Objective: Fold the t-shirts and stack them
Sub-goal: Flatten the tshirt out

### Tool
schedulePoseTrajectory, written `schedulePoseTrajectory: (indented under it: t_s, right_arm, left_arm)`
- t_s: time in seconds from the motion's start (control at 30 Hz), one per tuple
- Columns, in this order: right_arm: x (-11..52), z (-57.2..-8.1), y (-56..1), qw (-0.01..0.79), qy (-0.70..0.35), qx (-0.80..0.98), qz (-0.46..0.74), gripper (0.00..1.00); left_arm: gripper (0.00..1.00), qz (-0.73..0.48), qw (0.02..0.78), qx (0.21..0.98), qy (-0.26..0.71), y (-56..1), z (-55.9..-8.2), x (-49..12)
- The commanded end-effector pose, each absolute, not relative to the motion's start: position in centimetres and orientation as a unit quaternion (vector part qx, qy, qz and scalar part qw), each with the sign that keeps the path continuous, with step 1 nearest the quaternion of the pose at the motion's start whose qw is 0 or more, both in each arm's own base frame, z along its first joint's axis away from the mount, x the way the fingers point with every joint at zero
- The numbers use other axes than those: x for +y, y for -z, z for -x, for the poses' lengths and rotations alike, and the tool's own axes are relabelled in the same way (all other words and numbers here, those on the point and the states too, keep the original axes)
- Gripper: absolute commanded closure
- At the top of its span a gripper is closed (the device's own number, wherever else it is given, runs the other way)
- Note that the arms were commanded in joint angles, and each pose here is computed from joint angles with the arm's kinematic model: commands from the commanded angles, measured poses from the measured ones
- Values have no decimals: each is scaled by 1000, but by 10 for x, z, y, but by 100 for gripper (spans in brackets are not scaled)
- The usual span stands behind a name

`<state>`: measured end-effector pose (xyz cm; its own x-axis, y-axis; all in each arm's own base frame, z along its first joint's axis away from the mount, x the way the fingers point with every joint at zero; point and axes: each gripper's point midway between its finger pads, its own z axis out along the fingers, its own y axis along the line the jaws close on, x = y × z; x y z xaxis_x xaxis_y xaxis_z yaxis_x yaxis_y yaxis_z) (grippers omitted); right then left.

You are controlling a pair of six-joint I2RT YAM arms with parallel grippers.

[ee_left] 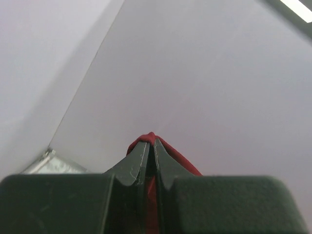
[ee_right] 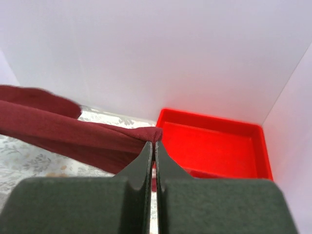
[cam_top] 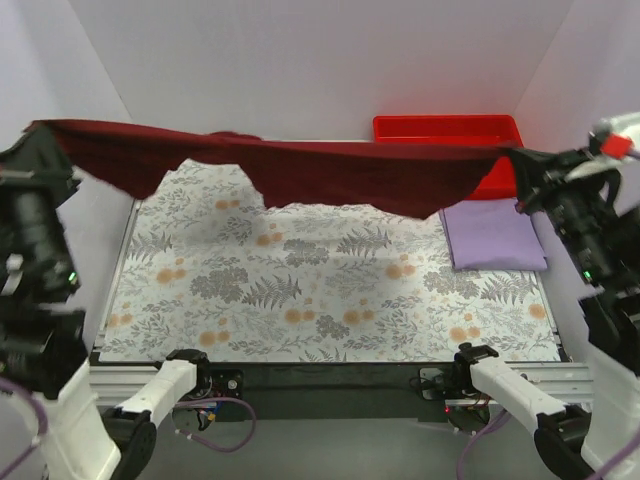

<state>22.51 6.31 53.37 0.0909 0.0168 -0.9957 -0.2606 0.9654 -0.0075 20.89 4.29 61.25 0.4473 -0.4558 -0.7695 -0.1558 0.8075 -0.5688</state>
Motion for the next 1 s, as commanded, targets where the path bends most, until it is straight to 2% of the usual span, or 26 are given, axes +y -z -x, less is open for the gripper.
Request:
schedulePoseTrajectory:
  t_s: [0.0, 0.07, 0.17, 0.27, 0.43, 0.5, 0.53, 0.6, 0.63, 0.67, 0.73, 0.8, 0.87, 0.97]
  right_arm:
    - [54, -191, -546, 758, -79, 636, 121, 99]
    - [50, -174, -556, 773, -78, 617, 126, 99]
    - [44, -168, -562, 781, -65, 609, 124, 99]
    - [42, -180, -555, 772, -49, 622, 122, 99]
    - [49, -234, -494, 713, -27, 691, 117, 99]
    - [51, -256, -471, 702, -16, 704, 106, 99]
    - [54, -273, -430, 672, -6, 733, 108, 99]
    - [52, -298, -404, 666, 13, 740, 92, 99]
    - [54, -315, -358, 629, 26, 771, 96, 99]
    - [52, -327, -352, 635, 38, 767, 83, 99]
    - [53, -349, -298, 597, 57, 796, 83, 99]
    - [50, -368, -282, 602, 73, 793, 60, 99]
    - [43, -385, -245, 575, 83, 813, 37, 99]
    - [33, -411, -222, 574, 94, 813, 9, 99]
  left_arm:
    - [100, 280, 845, 452, 63, -651, -156, 59]
    - [100, 268, 859, 430, 66, -668, -135, 59]
    - [100, 258, 866, 421, 76, -677, -129, 56]
    - [100, 249, 857, 447, 70, -669, -155, 50]
    - [100, 226, 814, 535, 35, -618, -242, 39]
    - [100, 215, 784, 582, 23, -573, -287, 32]
    - [100, 213, 770, 602, 20, -553, -307, 28]
    - [100, 206, 733, 648, 11, -493, -348, 22]
    - [100, 208, 719, 663, 12, -467, -370, 18]
    - [99, 205, 691, 693, 6, -426, -387, 15]
    - [98, 205, 656, 727, 12, -373, -419, 6]
    - [97, 206, 620, 757, 14, -323, -437, 0]
    - [97, 210, 593, 777, 18, -282, -459, -6]
    - [97, 207, 555, 806, 26, -237, -482, -15]
